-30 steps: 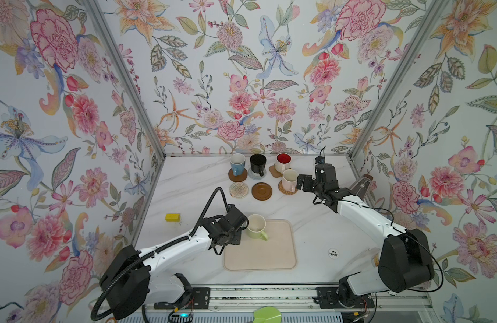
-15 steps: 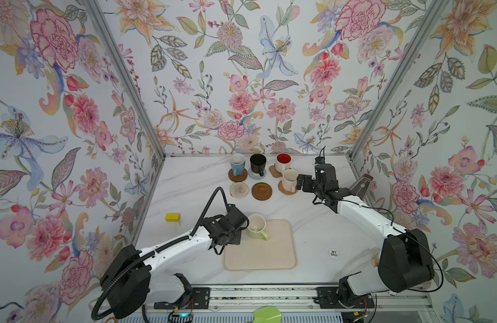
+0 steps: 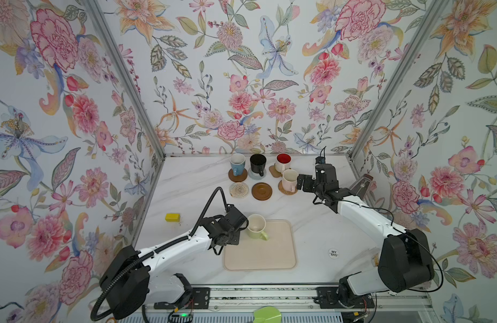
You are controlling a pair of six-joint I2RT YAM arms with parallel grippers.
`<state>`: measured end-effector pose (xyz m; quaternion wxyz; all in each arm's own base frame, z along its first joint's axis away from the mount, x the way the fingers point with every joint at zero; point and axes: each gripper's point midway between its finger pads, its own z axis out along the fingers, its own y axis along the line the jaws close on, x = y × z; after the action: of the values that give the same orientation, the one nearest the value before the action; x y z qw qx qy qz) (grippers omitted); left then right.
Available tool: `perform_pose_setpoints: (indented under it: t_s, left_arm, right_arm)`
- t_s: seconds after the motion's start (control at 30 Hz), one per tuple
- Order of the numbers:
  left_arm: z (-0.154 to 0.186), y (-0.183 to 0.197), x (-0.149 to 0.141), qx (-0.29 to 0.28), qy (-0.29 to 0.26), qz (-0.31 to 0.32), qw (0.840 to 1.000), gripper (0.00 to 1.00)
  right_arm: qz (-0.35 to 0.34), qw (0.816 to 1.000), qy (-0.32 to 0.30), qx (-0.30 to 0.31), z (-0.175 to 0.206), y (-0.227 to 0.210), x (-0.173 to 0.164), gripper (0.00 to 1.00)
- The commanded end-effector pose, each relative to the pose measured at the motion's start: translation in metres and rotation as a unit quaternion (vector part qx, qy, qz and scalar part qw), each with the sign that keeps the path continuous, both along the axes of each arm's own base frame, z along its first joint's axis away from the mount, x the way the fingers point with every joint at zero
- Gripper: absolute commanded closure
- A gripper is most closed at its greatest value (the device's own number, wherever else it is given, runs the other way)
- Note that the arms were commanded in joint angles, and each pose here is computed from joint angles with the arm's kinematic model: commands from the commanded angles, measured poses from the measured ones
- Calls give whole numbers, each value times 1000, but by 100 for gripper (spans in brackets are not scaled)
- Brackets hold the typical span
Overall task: Place cups on coasters
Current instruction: Pick up the cup from the tray.
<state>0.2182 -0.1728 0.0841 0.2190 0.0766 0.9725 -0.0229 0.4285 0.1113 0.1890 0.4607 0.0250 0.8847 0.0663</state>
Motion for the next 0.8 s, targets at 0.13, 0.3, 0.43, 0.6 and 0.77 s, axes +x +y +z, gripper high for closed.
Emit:
perform_pose_setpoints:
  t_s: [0.13, 0.3, 0.43, 0.6, 0.77]
  left_arm:
    - [46, 11, 14, 1, -78, 16, 997, 100]
    - [58, 13, 16, -6, -95, 13, 995, 100]
    - [63, 14, 22, 1, -103, 13, 995, 100]
    - [72, 9, 37, -1, -118, 12, 993, 100]
    - [82, 7, 56, -9, -132, 12, 991, 100]
  right_arm:
    - [-3, 1000, -6, 8, 3, -2, -2, 1]
    - [-4, 1000, -8, 8, 5, -2, -3, 1]
    - [-5, 1000, -9, 7, 5, -3, -4, 1]
    - [-7, 1000, -11, 4, 8, -6, -8, 1]
    - [-10, 1000, -10, 3, 8, -9, -11, 1]
